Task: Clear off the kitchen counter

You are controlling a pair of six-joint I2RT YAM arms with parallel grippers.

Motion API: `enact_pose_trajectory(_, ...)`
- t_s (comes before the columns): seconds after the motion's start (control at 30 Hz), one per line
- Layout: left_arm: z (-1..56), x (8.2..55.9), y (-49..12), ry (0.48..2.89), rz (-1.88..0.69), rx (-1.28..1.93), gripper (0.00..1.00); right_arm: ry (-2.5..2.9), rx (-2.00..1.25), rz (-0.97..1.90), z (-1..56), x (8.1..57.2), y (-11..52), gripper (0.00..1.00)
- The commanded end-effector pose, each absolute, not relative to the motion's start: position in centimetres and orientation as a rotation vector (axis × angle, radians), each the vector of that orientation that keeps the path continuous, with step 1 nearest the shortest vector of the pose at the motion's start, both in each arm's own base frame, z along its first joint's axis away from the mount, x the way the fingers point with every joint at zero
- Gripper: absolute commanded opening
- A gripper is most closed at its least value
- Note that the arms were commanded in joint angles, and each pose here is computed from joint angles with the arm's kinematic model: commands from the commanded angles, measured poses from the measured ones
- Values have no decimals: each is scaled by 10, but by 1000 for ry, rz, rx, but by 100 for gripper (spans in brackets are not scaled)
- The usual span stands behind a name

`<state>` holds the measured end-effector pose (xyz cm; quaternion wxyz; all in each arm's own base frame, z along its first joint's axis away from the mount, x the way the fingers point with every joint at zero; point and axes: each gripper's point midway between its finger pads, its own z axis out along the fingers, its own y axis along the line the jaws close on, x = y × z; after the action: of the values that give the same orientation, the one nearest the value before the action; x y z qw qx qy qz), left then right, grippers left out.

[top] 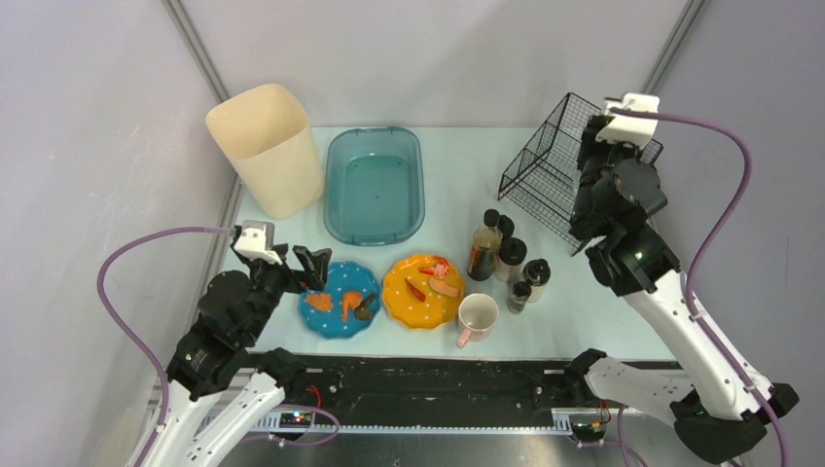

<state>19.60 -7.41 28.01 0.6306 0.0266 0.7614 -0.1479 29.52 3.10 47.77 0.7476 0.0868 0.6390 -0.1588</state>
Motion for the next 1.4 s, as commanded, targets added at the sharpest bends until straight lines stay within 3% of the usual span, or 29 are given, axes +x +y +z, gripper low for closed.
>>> enact_pose_trajectory(0.0,282,196,-75,1726,-335,82,98,1204,359,-256,533,301,4,0)
enact_pose_trajectory(0.8,278,197,-80,1746,-349,106,98,1127,563,-401,532,401,-80,0)
enact_pose_trajectory(1.37,276,199,-82,1761,-352,114,98,1225,662,-483,477,450,-127,0)
